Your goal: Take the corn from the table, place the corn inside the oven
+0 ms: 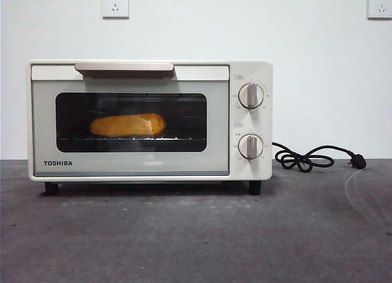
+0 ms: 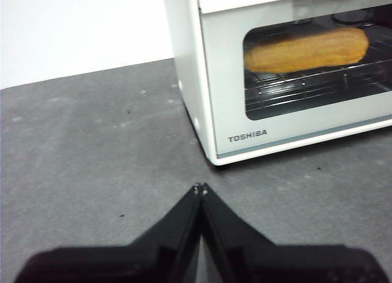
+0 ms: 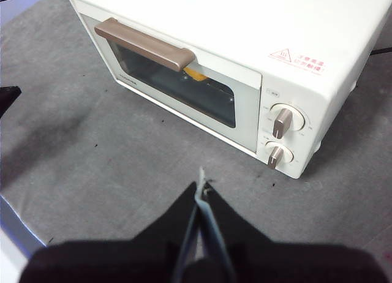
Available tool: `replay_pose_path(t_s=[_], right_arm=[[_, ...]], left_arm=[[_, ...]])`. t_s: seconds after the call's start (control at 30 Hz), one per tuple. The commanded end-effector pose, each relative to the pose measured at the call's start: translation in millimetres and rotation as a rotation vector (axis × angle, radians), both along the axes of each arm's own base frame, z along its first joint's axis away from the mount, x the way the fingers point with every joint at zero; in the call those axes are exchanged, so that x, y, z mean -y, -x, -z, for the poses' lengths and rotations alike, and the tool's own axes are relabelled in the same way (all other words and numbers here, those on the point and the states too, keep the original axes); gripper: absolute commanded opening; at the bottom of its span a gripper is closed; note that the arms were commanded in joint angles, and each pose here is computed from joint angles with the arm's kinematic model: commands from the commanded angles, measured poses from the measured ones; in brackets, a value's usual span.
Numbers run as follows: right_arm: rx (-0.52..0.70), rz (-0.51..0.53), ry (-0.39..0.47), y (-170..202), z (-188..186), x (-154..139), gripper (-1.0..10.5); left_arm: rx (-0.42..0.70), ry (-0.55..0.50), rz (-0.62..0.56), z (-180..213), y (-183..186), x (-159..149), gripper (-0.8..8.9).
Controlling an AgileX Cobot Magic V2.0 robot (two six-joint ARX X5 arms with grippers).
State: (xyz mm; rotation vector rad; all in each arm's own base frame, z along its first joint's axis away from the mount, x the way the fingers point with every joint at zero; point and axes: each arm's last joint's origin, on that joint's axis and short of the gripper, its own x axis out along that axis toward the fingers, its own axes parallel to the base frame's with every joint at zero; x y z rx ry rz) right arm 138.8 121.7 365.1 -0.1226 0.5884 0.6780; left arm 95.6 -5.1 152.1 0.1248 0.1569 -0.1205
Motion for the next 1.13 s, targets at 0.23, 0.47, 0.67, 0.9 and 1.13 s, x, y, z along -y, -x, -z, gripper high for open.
replay_pose_path(t_s=[0.23,0.47,0.67,0.9,1.13], right_arm=[[-0.012,0.006,0.0,-1.0,3.6,-0.8,0.0],[-0.012,0.006,0.0,-1.0,3.6,-0.8,0.0],[-0.012,0.006,0.0,-1.0,3.6,-0.8,0.0],[-0.012,0.006,0.0,-1.0,3.6,-0.8,0.0],[0.073,-0.011,0.173,-1.6,7.3,4.1,0.0]], left_arm=[[0.005,-0.005,-0.056,1.4,-0.5,-5.5,-0.04],[0.004,-0.005,-0.057,1.5,-0.6,-5.6,-0.04],[0.003,-0.005,-0.057,1.6,-0.6,-5.6,-0.04],[0.001,-0.005,-0.057,1.7,-0.7,-5.6,-0.04],[-0.005,-0.005,-0.057,2.1,-1.0,-5.6,-0.04]])
